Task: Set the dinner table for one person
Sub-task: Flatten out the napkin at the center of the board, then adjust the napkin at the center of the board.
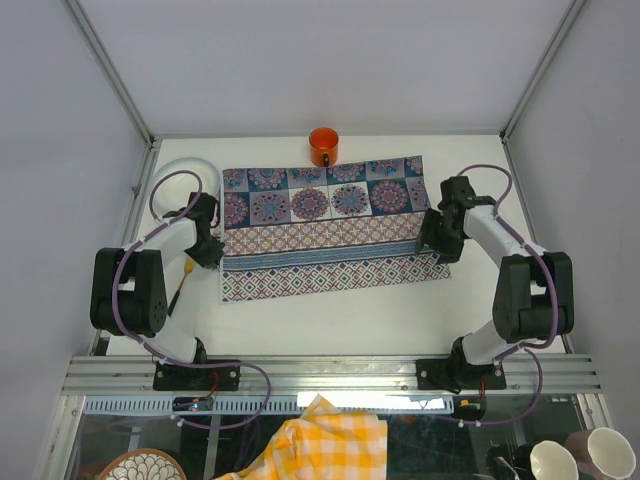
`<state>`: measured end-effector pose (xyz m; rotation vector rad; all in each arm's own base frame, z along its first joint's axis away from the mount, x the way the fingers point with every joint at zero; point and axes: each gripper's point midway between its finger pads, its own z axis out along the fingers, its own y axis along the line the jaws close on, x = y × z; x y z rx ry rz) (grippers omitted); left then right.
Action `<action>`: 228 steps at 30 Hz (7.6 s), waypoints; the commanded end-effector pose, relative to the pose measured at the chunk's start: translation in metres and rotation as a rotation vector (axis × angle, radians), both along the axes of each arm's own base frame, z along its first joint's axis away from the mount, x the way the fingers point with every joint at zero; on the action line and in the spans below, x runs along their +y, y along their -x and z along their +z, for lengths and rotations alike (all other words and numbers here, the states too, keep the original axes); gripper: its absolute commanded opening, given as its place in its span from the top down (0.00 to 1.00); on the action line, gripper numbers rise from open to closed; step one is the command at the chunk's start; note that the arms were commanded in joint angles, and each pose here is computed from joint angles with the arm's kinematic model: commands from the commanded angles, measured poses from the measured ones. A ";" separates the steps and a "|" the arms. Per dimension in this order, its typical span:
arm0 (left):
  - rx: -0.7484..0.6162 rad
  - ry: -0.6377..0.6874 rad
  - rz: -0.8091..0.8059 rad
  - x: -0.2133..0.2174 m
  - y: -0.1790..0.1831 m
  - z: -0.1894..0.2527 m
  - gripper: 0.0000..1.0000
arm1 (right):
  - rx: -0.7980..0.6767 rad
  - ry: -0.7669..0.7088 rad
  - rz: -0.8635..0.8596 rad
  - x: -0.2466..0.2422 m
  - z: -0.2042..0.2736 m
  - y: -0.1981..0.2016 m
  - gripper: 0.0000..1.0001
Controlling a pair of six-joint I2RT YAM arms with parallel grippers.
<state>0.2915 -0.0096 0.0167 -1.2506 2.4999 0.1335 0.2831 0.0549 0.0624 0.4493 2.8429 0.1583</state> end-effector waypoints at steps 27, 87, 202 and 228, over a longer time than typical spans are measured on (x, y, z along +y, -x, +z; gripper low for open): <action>0.040 0.125 -0.039 -0.023 0.011 -0.024 0.94 | -0.352 0.184 1.172 0.245 0.033 0.060 0.37; -0.031 0.254 -0.135 -0.049 0.030 0.008 1.00 | -0.544 0.363 1.357 0.353 0.015 0.038 1.00; -0.203 -0.212 -0.205 0.007 -0.084 0.074 0.35 | -0.308 -0.159 0.317 0.085 0.050 -0.190 0.35; -0.265 -0.063 -0.261 -0.007 -0.089 0.069 0.38 | -0.296 -0.153 0.312 0.083 0.047 -0.185 0.36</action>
